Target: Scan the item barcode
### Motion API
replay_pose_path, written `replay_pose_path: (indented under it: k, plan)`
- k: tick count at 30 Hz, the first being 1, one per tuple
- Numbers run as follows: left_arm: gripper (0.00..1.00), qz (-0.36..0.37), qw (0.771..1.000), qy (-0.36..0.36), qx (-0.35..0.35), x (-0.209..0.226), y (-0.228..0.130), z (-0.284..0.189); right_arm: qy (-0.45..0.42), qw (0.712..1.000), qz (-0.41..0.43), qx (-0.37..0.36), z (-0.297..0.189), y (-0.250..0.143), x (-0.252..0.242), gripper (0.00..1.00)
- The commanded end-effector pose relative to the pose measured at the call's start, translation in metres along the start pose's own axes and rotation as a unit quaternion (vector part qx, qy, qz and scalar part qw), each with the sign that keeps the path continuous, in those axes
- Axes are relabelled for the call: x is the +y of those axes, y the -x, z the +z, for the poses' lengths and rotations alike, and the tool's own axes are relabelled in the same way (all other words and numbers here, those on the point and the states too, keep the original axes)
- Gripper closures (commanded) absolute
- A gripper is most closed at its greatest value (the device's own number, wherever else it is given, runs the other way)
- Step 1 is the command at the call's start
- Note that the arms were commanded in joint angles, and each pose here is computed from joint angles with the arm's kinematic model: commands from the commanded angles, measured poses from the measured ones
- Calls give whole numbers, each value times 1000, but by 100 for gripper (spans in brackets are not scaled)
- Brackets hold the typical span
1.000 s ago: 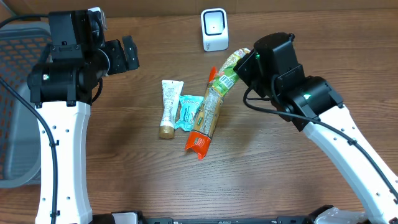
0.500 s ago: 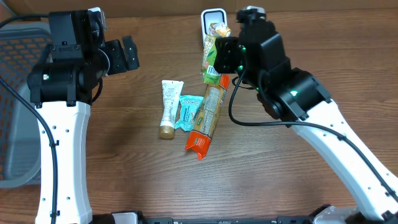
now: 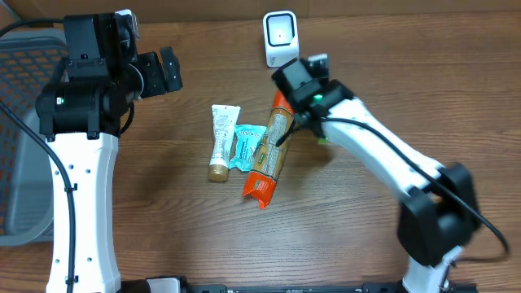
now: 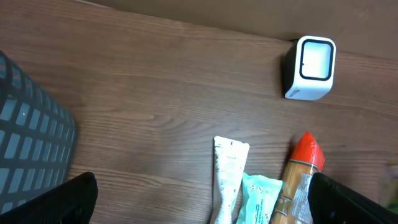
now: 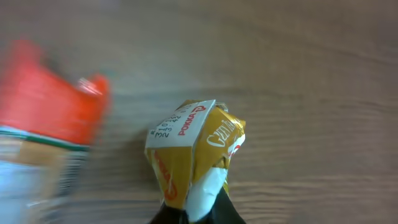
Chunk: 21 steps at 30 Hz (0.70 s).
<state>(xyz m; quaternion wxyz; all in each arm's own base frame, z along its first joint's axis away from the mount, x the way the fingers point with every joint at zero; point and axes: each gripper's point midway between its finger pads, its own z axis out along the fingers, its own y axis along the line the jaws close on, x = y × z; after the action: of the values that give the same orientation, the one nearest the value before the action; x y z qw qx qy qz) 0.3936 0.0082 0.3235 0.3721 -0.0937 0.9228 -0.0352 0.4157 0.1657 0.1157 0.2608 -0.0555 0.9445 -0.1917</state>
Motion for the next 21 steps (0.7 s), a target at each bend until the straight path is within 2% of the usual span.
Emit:
replay_pose_path:
  k: [1,3,4,5,6,7,8,12,16,18,21]
  plan:
    - [0,1,1000,3,-1,0,2,2,-68,997,-19,6,22,-1,-10,96]
    - [0,1,1000,3,-1,0,2,2,-74,996,-32,26,33,-12,-7,96]
    - [0,1,1000,3,-1,0,2,2,-60,996,-39,45,41,-21,2,83]
    - [0,1,1000,3,-1,0,2,2,-39,997,-38,55,42,-25,9,55]
    - [0,1,1000,3,-1,0,2,2,-12,997,-36,67,42,-29,18,19]
    - [0,1,1000,3,-1,0,2,2,14,996,-34,77,40,-32,27,7]
    - [0,1,1000,3,-1,0,2,2,55,994,-32,92,36,-36,39,0]
    - [0,1,1000,3,-1,0,2,2,181,975,-33,125,7,-31,62,0]
    - [0,1,1000,3,-1,0,2,2,276,951,41,132,-19,-3,32,0]
    - [0,1,1000,3,-1,0,2,2,298,938,66,163,-17,-8,9,0]
    - [0,1,1000,3,-1,0,2,2,336,917,53,208,1,-34,-3,0]
